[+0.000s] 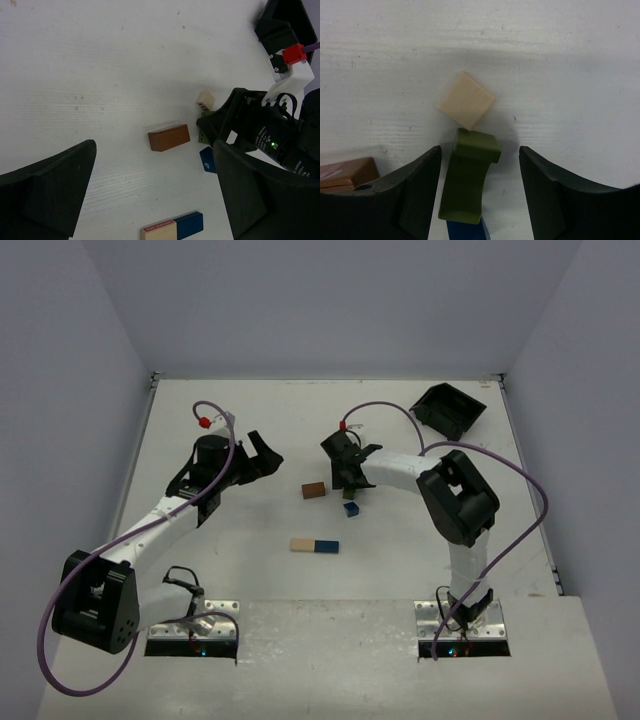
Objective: Build the wood block tower
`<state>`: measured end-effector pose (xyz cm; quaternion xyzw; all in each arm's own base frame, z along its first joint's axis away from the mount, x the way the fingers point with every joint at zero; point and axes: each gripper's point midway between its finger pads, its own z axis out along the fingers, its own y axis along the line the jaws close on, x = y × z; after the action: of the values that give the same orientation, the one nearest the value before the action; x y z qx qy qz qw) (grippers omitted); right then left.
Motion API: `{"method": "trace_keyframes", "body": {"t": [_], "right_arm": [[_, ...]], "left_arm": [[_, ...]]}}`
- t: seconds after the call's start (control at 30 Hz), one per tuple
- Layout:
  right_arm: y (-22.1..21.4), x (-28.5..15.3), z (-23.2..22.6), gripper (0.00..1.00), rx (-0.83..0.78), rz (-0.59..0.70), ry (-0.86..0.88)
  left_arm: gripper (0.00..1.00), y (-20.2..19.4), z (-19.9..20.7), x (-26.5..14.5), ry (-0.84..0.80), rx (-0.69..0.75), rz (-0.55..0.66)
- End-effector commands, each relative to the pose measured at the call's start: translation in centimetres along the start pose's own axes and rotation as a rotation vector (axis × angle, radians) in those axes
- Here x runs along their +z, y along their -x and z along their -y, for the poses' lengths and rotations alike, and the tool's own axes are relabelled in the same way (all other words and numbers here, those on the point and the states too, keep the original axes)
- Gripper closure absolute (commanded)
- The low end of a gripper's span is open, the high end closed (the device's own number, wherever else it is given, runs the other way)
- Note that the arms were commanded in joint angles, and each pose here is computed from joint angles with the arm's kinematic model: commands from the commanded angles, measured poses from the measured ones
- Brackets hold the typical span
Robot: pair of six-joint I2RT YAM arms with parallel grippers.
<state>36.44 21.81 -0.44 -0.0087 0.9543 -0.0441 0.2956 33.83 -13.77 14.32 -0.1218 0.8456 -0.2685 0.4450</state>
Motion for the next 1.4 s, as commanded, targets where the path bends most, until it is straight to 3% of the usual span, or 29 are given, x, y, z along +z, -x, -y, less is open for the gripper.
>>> {"method": "trace_keyframes", "body": {"t": [0.0,0.2,0.5,0.77,0.87,1.03,1.17,1.37], "right_arm": [[1.7,0.3,0.1,0.4,0.077,0.041,-0.039],[1.7,0.6,-0.1,0.45,0.098,0.036,-0.04],[2.6,0.7,0.3,0.65,0.114,0.065,-0.025],[3.5,-0.4,-0.7,0.78,0.089,0.126,0.089],[5.7,-2.6,-1.6,0.83,0.074,0.221,0.202],[8.0,-8.7,-4.3,0.84,-0.04,0.434,0.542],[8.3,-16.5,-5.0,0.84,-0.085,0.615,0.863],[7.1,-25.4,-4.5,0.84,-0.101,0.773,1.149]], "left_arm": [[0.0,1.1,1.0,-0.2,-0.035,0.02,0.046],[0.0,1.1,0.9,-0.3,-0.035,0.019,0.048],[0.0,1.2,1.1,-0.6,-0.041,0.022,0.054],[0.0,1.3,1.3,-0.9,-0.051,0.022,0.057],[0.0,1.2,2.0,-1.0,-0.092,0.041,0.05],[0.0,-0.6,7.4,-3.2,-0.437,0.127,-0.025],[0.0,-2.0,11.5,-7.1,-0.759,0.226,-0.041],[0.0,-2.8,15.6,-11.8,-1.044,0.323,-0.014]]}}
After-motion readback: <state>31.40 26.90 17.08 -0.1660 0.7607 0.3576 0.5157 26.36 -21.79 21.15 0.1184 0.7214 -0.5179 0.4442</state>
